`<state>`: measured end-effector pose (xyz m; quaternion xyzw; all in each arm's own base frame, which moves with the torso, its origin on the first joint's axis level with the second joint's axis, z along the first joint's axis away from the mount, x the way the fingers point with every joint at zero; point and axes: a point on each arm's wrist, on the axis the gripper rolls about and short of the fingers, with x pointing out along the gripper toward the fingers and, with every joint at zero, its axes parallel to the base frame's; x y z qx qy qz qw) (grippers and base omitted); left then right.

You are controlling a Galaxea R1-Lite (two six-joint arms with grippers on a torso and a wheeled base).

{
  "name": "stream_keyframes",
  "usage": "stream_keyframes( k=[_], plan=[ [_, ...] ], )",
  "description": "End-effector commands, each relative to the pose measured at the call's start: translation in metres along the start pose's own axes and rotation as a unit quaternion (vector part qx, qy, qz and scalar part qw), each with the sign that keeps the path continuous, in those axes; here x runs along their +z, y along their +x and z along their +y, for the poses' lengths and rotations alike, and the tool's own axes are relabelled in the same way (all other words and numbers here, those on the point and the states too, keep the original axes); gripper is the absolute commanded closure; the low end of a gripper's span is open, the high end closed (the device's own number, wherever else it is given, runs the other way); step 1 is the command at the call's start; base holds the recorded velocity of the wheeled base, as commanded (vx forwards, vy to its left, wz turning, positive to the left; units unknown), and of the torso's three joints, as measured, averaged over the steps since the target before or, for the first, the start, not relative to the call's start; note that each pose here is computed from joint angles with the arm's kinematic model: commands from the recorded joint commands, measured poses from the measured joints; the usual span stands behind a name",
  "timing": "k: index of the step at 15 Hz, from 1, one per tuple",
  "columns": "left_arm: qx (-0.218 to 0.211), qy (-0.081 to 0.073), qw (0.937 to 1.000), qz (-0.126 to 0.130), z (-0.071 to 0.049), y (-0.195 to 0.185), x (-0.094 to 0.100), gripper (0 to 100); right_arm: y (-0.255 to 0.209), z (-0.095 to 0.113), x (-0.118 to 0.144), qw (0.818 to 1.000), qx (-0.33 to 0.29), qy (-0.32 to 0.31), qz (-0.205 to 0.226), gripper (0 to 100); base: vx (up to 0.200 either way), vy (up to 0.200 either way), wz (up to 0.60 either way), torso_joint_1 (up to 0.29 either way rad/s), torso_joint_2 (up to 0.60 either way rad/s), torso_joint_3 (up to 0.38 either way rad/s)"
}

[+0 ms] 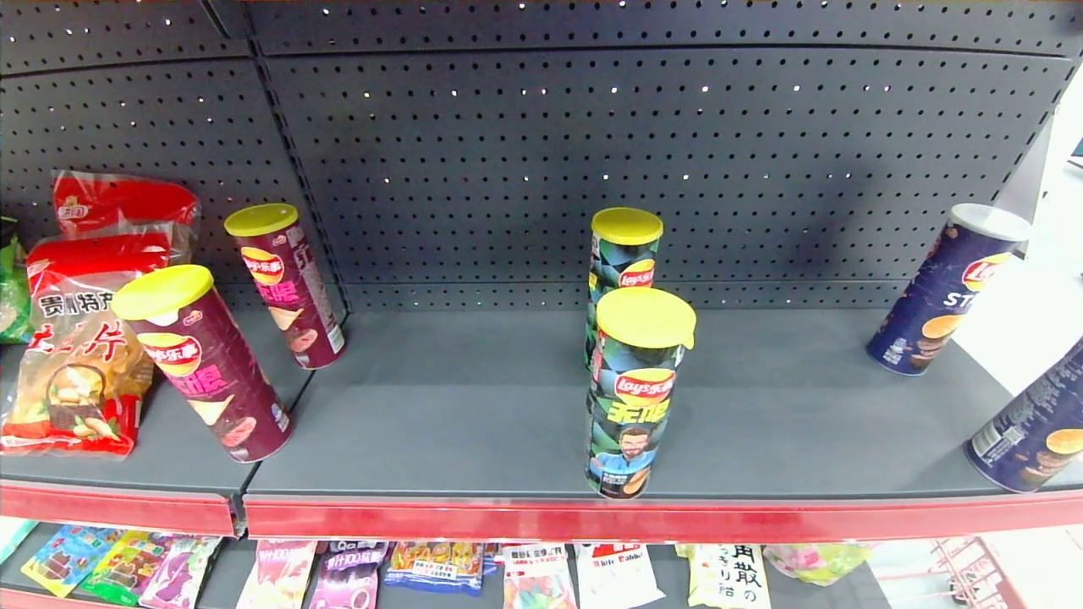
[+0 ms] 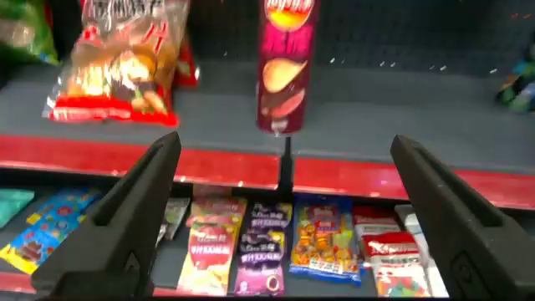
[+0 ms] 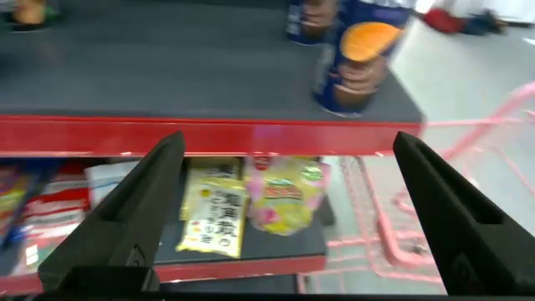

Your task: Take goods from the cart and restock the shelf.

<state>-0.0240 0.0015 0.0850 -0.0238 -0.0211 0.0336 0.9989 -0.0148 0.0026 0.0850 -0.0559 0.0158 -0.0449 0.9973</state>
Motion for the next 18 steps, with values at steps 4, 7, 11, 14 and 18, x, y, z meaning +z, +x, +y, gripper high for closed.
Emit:
stream_keyframes(
  k=[4, 7, 11, 14, 18],
  plan=[
    [0.004, 0.002, 0.9998, 0.020, 0.0004, 0.0013, -0.0088, 0, 0.0001, -0.0006, -0.0013, 0.998, -0.011, 0.055, 0.005, 0, 0.000, 0.000, 0.00, 0.000, 0.00, 0.000],
    [0.004, 0.002, 0.9998, 0.020, 0.0004, 0.0013, -0.0088, 0, -0.0001, 0.0021, -0.0057, 0.999, 0.041, 0.026, 0.024, 0, 0.000, 0.000, 0.00, 0.000, 0.00, 0.000],
    [0.004, 0.002, 0.9998, 0.020, 0.0004, 0.0013, -0.0088, 0, -0.0001, 0.0006, -0.0075, 0.998, 0.005, 0.059, 0.035, 0, 0.000, 0.000, 0.00, 0.000, 0.00, 0.000],
    [0.004, 0.002, 0.9998, 0.021, 0.0004, 0.0014, -0.0088, 0, -0.0001, 0.0006, -0.0075, 0.998, 0.003, 0.059, 0.035, 0, 0.000, 0.000, 0.00, 0.000, 0.00, 0.000],
    [0.004, 0.002, 0.9998, 0.020, 0.0004, 0.0013, -0.0088, 0, -0.0001, 0.0005, -0.0075, 0.998, 0.002, 0.058, 0.035, 0, 0.000, 0.000, 0.00, 0.000, 0.00, 0.000]
  ],
)
